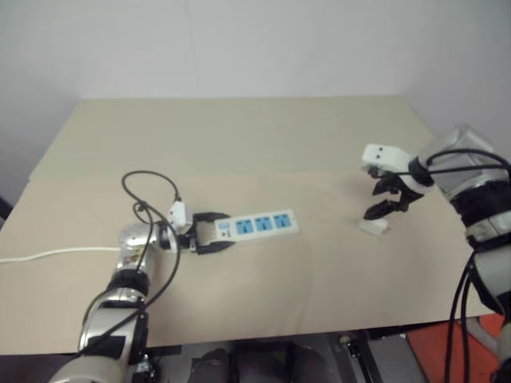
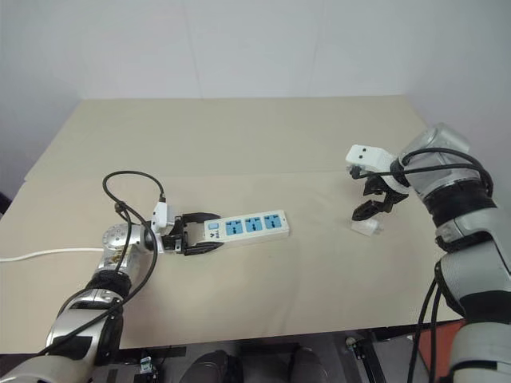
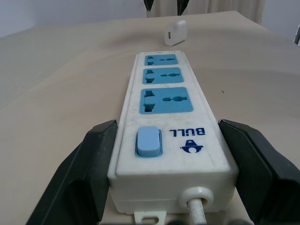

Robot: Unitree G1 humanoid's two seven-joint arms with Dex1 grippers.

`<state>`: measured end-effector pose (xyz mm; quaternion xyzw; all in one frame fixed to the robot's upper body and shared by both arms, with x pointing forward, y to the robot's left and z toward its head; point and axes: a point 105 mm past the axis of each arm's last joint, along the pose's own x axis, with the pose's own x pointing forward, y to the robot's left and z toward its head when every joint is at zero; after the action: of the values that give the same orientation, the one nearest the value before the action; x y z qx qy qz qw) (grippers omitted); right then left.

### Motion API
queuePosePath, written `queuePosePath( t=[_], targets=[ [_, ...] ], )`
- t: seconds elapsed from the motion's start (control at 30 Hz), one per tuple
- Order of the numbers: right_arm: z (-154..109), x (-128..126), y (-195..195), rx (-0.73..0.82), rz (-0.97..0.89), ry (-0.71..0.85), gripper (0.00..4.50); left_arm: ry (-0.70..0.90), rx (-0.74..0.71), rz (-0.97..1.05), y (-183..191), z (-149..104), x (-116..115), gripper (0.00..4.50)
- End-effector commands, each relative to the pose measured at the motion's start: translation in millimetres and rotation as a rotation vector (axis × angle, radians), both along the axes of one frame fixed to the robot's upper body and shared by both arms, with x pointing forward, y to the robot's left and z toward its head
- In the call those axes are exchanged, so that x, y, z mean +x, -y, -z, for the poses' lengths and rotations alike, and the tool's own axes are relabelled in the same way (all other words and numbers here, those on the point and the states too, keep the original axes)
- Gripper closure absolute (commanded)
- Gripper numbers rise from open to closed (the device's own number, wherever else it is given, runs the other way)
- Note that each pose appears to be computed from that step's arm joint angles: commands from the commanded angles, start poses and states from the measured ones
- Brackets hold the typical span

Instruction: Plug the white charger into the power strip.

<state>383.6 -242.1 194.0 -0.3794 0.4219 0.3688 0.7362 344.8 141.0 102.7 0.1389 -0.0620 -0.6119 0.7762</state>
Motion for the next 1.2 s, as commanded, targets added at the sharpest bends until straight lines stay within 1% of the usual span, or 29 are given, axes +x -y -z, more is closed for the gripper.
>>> queuePosePath(
  t=[0.03,0.6,1.07,1.13,1.17,1.2],
  targets=[
    [-9,2,0,-0.021,-0.021,0.010,0.00,-0.040,0.044,0.027,2,13,-7,1.27],
    [23,12,-11,-0.051,0.012,-0.036,0.00,-0.048,0.049,0.023,2,15,-10,1.27],
    [28,16,-14,-0.045,0.030,-0.037,0.00,-0.060,0.052,0.010,-1,20,-15,1.27],
    [27,17,-16,-0.035,0.032,-0.031,0.37,-0.058,0.051,0.008,-1,20,-15,1.27],
    [27,17,-18,-0.024,0.033,-0.031,0.48,-0.057,0.051,0.008,-1,20,-15,1.27],
    [27,17,-18,-0.021,0.033,-0.030,0.82,-0.057,0.049,0.008,0,19,-15,1.27]
  ],
)
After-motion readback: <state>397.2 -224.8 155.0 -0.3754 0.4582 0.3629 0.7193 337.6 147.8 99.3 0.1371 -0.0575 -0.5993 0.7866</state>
